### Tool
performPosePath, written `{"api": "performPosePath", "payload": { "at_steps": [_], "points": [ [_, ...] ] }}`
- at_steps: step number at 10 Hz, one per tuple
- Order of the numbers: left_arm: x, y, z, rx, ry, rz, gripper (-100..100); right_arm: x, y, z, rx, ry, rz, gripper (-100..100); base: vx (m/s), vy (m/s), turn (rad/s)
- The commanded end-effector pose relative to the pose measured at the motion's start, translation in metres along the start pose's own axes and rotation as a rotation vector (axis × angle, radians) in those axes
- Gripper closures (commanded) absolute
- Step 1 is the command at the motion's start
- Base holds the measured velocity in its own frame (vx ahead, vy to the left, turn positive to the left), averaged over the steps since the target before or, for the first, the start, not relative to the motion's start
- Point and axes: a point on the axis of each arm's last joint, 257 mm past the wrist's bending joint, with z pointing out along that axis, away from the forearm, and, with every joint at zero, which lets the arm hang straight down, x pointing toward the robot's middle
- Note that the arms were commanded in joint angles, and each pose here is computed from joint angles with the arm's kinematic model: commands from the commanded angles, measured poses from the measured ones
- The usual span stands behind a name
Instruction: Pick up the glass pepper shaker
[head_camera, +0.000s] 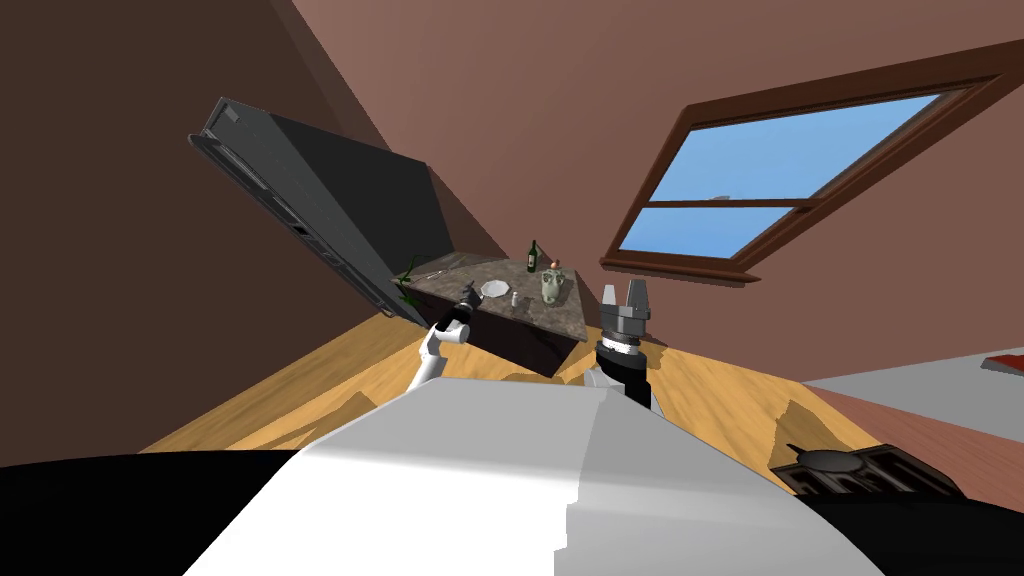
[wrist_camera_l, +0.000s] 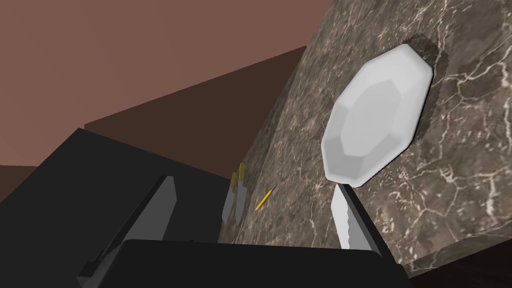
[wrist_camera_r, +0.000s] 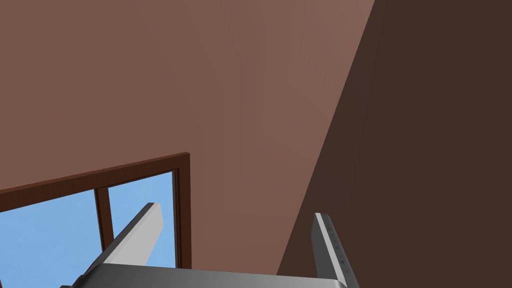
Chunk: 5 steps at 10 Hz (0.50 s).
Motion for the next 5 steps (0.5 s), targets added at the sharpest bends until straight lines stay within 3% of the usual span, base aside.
{"api": "performPosePath", "payload": {
  "at_steps": [1, 4, 5],
  "points": [
    [-0.005, 0.012, 0.012, -0.054, -0.013, -0.021, -100, 0.000, 0.000, 0.000, 0.000, 0.000, 0.000, 0, -0.003, 0.023, 0.013],
    [-0.009, 0.030, 0.023, -0.128, -0.032, -0.062, -100, 0.000, 0.000, 0.000, 0.000, 0.000, 0.000, 0, -0.001, 0.014, 0.012],
    [-0.008, 0.035, 0.032, -0.162, -0.037, -0.103, -100, 0.000, 0.000, 0.000, 0.000, 0.000, 0.000, 0, -0.002, 0.019, 0.020]
  ]
}}
